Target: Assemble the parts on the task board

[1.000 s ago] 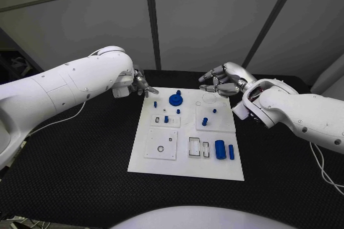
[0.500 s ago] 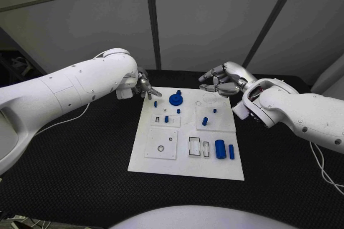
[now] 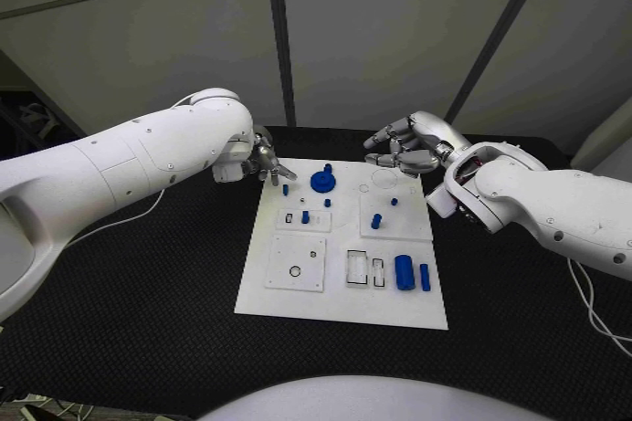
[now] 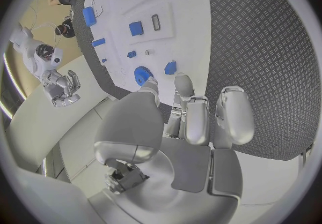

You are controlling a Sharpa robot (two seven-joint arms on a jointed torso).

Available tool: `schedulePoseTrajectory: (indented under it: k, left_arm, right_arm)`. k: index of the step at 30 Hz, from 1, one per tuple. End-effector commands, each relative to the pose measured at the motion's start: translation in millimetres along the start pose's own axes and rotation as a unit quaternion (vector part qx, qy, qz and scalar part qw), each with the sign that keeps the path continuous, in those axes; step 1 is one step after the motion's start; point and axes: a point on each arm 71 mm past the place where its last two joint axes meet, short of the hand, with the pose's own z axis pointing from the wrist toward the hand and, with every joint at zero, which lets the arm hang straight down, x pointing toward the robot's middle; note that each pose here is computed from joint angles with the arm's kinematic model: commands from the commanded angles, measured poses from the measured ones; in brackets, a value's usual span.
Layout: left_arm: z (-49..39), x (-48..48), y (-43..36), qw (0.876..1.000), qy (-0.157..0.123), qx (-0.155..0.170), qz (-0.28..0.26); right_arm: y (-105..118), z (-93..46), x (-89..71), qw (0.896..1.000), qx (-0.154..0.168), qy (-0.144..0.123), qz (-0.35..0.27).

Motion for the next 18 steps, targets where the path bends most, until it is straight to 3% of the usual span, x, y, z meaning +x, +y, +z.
schedulePoseTrajectory:
  k: [1, 18]
  left_arm:
    - [0.2, 1.3, -1.6, 1.0, 0.008, 0.004, 0.01]
    - [4.3, 6.5, -1.5, 1.0, 0.017, 0.002, 0.015]
  right_arm:
    - [2.2, 0.5, 0.6, 1.0, -0.005, 0.004, -0.001]
    - [2.6, 0.8, 1.2, 1.0, -0.005, 0.005, -0.002]
